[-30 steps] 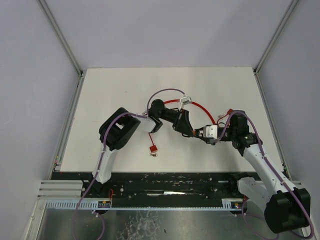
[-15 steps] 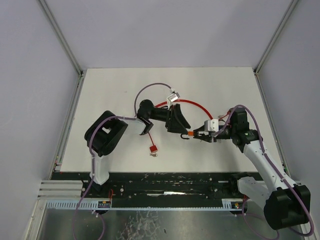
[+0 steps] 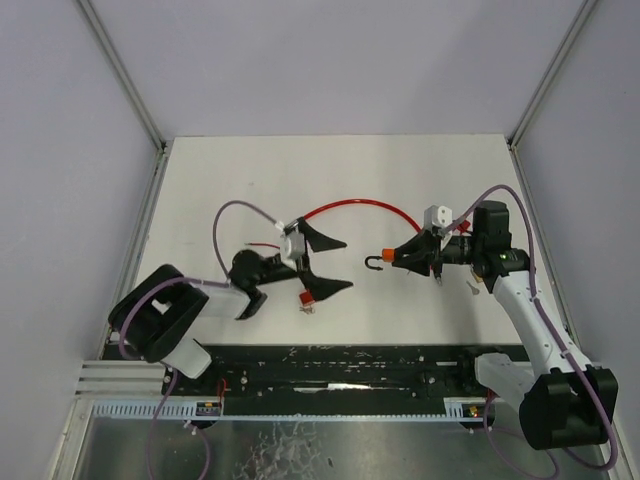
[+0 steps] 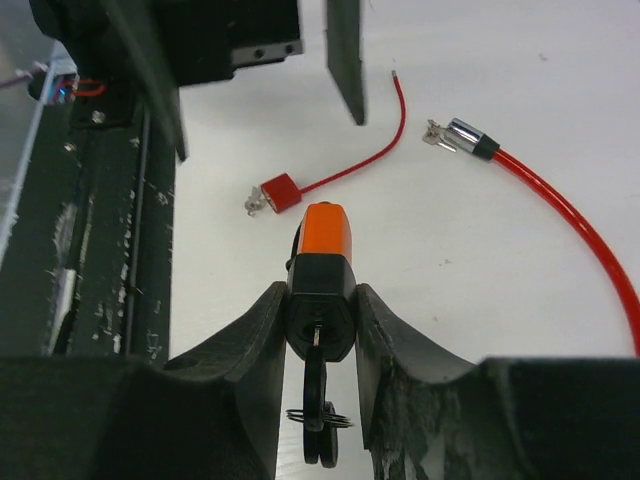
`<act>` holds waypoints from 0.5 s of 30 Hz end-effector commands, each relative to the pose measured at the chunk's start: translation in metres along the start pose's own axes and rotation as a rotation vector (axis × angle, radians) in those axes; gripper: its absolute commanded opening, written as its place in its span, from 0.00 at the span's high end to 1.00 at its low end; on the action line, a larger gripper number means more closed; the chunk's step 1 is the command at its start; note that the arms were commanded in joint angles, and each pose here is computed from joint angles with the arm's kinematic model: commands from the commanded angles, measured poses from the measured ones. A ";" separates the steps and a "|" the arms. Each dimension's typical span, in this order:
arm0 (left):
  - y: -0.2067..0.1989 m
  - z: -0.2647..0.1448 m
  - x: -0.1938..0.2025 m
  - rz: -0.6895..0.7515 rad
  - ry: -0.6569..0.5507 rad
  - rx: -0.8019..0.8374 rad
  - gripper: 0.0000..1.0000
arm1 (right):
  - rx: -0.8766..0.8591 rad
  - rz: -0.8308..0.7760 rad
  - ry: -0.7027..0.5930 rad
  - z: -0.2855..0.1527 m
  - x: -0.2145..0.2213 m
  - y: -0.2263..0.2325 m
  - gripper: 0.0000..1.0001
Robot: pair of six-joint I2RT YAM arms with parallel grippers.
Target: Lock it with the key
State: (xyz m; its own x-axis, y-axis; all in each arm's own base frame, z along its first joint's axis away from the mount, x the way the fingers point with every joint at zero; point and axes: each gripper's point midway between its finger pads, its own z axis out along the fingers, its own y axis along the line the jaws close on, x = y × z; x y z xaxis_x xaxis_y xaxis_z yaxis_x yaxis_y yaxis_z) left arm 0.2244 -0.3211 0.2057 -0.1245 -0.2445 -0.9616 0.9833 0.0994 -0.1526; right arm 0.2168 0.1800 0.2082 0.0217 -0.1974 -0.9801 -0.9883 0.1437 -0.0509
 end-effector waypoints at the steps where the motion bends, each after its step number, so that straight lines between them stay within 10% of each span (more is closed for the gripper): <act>1: 0.001 0.003 -0.024 0.745 -0.103 -0.170 0.00 | -0.067 0.083 -0.098 -0.004 -0.042 0.004 1.00; 7: 0.013 0.018 -0.006 1.054 0.010 -0.355 0.00 | -0.098 0.146 -0.128 -0.003 -0.046 0.008 1.00; 15: 0.016 0.031 -0.022 1.097 0.004 -0.496 0.15 | -0.120 0.199 -0.127 -0.001 -0.041 0.007 1.00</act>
State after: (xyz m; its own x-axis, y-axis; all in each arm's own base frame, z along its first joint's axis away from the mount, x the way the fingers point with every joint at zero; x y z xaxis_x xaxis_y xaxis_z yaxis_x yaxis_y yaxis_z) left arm 0.2300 -0.3569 0.1902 0.6857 0.1415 -0.7140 0.5861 0.4743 0.6569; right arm 0.2109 0.1862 0.2312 -0.1944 -0.0826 -0.9774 -0.9772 0.1024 0.1857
